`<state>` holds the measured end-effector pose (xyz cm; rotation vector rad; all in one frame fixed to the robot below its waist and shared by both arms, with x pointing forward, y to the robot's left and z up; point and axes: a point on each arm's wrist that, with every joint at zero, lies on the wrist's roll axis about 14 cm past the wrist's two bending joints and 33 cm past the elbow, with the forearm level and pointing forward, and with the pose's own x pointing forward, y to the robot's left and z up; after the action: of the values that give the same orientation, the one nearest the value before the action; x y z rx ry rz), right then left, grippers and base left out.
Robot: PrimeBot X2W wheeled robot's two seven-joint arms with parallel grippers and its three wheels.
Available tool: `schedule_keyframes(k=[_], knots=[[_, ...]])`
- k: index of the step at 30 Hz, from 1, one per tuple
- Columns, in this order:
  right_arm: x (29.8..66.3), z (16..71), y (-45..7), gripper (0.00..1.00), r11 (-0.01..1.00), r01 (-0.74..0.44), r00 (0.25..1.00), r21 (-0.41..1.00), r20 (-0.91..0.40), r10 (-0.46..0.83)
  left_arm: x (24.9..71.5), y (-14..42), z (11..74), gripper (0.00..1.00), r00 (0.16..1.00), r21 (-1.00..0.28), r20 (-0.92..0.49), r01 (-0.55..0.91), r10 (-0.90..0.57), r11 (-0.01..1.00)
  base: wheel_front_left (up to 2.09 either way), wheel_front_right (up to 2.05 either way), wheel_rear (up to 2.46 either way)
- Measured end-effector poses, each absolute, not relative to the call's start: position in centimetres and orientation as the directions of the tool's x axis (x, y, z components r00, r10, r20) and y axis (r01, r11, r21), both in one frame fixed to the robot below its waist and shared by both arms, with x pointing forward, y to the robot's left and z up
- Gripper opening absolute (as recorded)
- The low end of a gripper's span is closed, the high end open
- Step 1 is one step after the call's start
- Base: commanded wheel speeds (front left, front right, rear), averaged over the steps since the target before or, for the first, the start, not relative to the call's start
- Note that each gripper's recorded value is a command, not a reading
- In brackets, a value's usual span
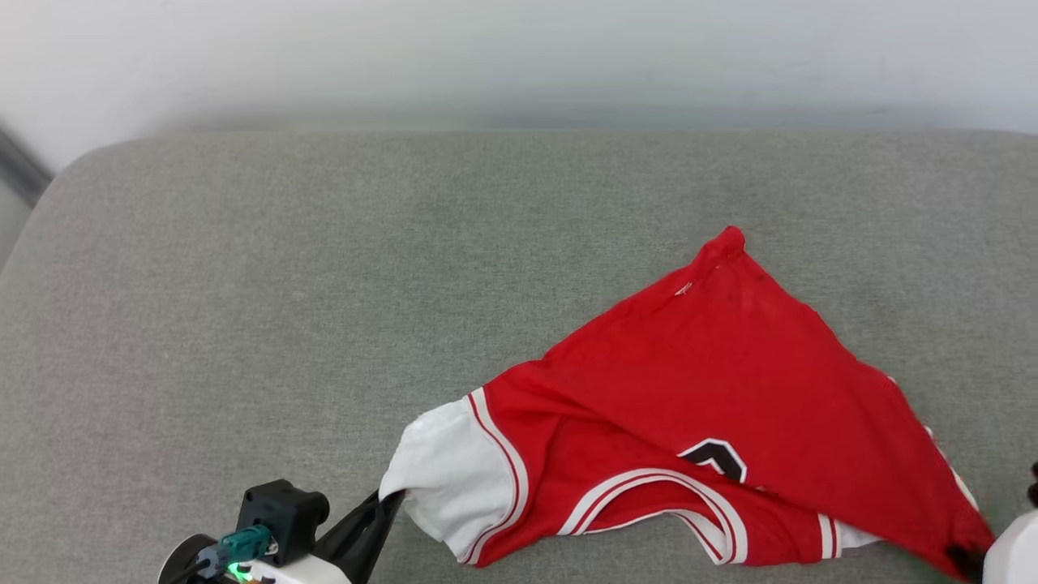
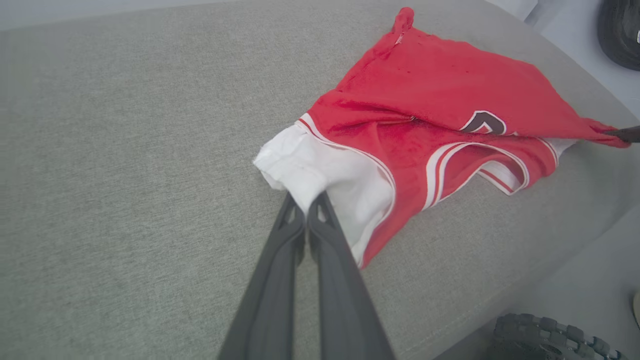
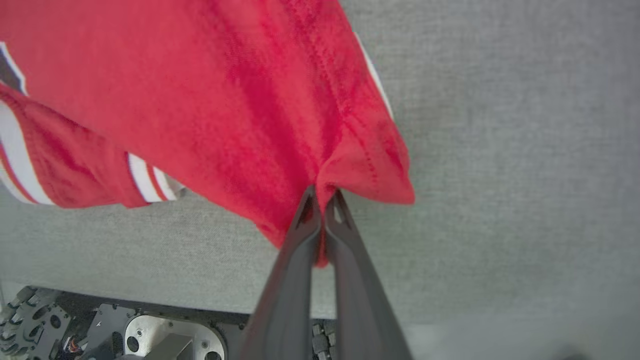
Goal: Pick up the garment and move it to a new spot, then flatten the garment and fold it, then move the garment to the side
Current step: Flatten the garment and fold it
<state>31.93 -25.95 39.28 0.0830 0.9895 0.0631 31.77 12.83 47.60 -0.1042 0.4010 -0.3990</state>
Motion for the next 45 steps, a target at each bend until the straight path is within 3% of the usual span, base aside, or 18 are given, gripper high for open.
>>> schedule_keyframes(k=[7, 8, 9, 13, 21, 25, 29, 36, 45], knots=[[29.1, 38.4, -25.2, 0.00, 0.991, 0.018, 0.543, 0.135, -0.833, 0.104, 31.3, 12.4, 47.6, 0.00, 0.849, -0.190, -0.346, 0.353, -0.399, 0.916, 0.00, 0.00, 0.00], [29.1, 38.4, -25.2, 0.35, 0.990, 0.025, 0.547, 0.139, -0.831, 0.103, 31.3, 12.3, 47.7, 0.00, 0.849, -0.192, -0.343, 0.354, -0.401, 0.915, 0.00, 0.00, 0.00], [29.2, 38.5, -25.2, 1.00, 0.990, 0.028, 0.553, 0.139, -0.827, 0.100, 31.2, 12.2, 47.8, 0.00, 0.849, -0.196, -0.340, 0.356, -0.404, 0.914, 0.00, 0.00, 0.00], [30.3, 39.5, -24.8, 1.00, 0.992, -0.009, 0.581, 0.130, -0.807, 0.111, 31.0, 12.2, 47.8, 0.00, 0.847, -0.196, -0.346, 0.355, -0.403, 0.914, 0.00, 0.00, 0.00], [37.0, 45.0, -20.9, 1.00, 0.973, -0.201, 0.678, 0.114, -0.701, 0.222, 31.0, 12.4, 48.0, 0.00, 0.848, -0.197, -0.349, 0.349, -0.398, 0.916, 0.00, 0.00, 0.00], [40.9, 46.9, -18.4, 1.00, 0.955, -0.282, 0.687, 0.091, -0.675, 0.268, 31.7, 12.6, 48.3, 0.00, 0.852, -0.187, -0.344, 0.349, -0.394, 0.918, 0.00, 0.00, 0.00], [44.5, 46.8, -17.1, 1.00, 0.928, -0.371, 0.659, -0.021, -0.710, 0.248, 32.3, 13.1, 48.1, 0.00, 0.852, -0.181, -0.356, 0.339, -0.383, 0.923, 0.00, 0.00, 0.00], [50.3, 43.4, -15.4, 1.00, 0.906, -0.419, 0.577, -0.063, -0.789, 0.212, 33.3, 14.1, 46.8, 0.00, 0.849, -0.181, -0.393, 0.305, -0.353, 0.935, 0.00, 0.00, 0.00], [53.8, 37.3, -13.4, 1.00, 0.877, -0.473, 0.458, -0.080, -0.873, 0.168, 33.6, 15.4, 45.3, 0.00, 0.847, -0.185, -0.438, 0.244, -0.302, 0.952, 0.00, 0.00, 0.00]])
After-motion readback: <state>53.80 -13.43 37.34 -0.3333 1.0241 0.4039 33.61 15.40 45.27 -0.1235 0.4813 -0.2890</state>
